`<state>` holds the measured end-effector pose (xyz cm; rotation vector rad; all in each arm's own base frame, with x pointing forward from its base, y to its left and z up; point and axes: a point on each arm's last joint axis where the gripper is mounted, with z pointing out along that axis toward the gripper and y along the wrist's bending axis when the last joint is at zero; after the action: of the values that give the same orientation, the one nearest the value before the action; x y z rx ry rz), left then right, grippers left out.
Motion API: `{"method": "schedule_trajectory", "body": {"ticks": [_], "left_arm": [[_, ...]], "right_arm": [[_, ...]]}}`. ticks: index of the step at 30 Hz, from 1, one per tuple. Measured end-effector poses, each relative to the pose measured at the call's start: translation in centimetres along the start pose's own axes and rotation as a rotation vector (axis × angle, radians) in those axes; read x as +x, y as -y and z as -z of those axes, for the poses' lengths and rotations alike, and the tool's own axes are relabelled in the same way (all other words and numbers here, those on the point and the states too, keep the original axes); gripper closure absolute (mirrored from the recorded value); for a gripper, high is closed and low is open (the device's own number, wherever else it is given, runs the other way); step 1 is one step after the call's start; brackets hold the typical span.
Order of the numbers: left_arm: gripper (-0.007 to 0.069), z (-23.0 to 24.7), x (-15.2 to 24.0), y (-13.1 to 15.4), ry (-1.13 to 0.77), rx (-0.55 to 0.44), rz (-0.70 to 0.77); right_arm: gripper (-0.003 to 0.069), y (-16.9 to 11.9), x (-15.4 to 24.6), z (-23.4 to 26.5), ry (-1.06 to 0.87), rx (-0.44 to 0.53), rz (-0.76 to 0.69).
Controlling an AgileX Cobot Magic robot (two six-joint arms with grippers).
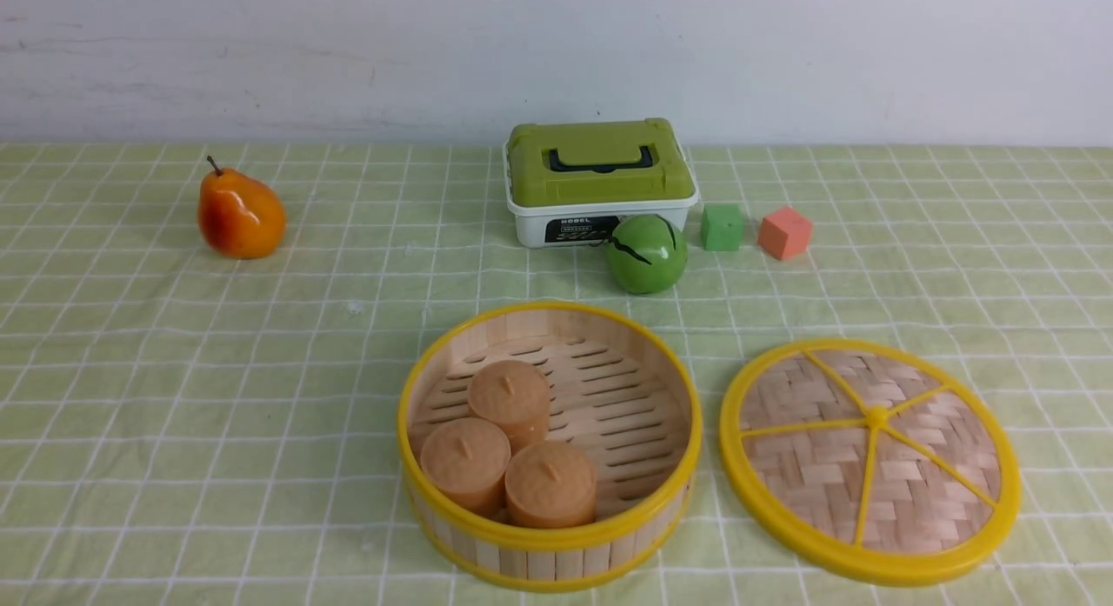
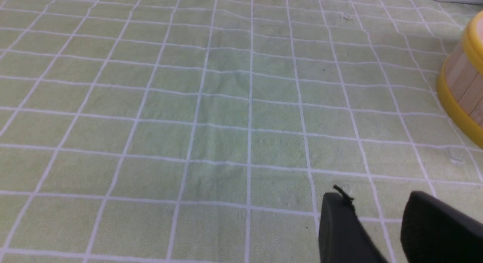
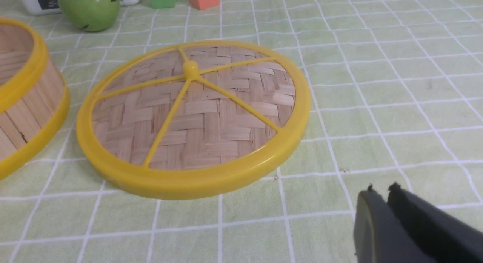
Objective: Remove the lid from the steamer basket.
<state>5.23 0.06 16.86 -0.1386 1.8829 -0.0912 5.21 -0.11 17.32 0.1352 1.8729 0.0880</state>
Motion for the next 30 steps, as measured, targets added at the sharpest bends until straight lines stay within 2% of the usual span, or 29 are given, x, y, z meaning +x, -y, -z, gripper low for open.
{"method": "schedule_trajectory", "body": {"ticks": [30], "left_arm": [[0.0386,0.0,0.0,0.0,0.0,0.0,0.0]], "right_arm": [[0.059,0.0,0.0,0.0,0.0,0.0,0.0]]}}
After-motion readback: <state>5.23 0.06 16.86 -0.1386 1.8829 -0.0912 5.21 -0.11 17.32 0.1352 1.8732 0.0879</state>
